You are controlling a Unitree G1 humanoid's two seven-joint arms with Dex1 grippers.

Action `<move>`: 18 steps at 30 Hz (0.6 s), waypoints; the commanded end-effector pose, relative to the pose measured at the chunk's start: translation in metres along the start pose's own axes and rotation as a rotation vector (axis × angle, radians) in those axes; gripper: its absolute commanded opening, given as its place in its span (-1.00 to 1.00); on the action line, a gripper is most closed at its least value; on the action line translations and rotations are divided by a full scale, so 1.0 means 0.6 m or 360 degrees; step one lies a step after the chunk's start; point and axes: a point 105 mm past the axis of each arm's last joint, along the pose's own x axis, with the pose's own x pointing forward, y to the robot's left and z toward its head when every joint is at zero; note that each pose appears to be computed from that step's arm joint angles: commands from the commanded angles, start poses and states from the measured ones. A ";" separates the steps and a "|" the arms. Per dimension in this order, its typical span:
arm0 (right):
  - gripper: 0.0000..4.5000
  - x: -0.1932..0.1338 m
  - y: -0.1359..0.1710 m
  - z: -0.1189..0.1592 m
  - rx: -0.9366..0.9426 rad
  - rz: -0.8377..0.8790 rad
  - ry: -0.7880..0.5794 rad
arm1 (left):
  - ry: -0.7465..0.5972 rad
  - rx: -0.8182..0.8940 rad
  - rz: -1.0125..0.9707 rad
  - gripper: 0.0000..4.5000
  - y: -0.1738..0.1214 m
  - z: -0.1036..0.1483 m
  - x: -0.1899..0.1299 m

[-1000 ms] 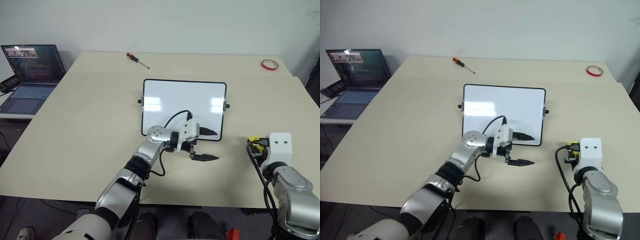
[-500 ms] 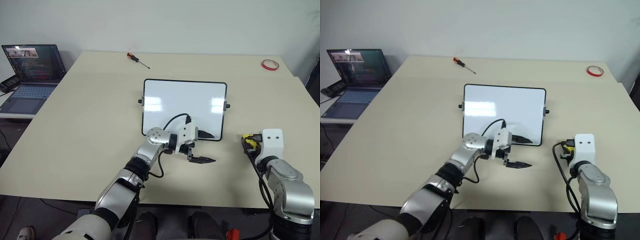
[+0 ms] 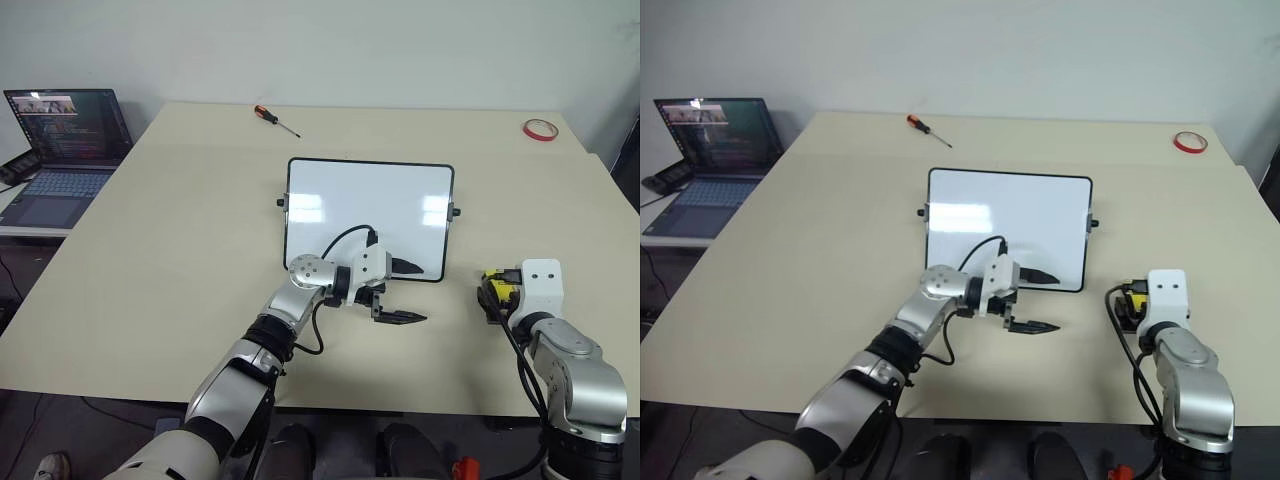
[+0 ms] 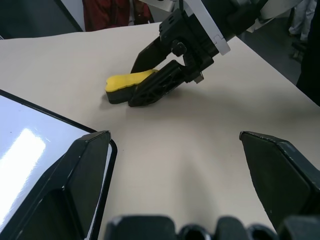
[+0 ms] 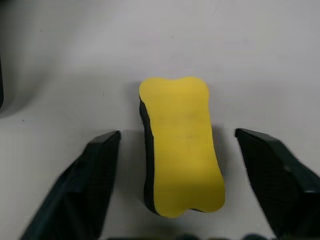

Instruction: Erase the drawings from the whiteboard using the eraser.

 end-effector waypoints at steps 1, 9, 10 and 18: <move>0.99 -0.007 -0.014 0.018 -0.0012 -0.0051 -0.0081 | -0.0041 0.0074 0.0003 1.00 0.005 0.021 0.003; 0.99 -0.046 -0.029 0.054 0.0029 -0.0141 -0.0272 | -0.0016 0.0076 0.0354 1.00 0.040 0.035 -0.056; 0.99 -0.057 -0.034 0.061 0.0036 -0.0164 -0.0312 | -0.0022 0.0050 0.0480 1.00 0.049 0.041 -0.076; 0.99 -0.122 -0.061 0.081 -0.0011 -0.0328 -0.0527 | -0.0008 -0.0078 0.1285 1.00 0.054 0.062 -0.182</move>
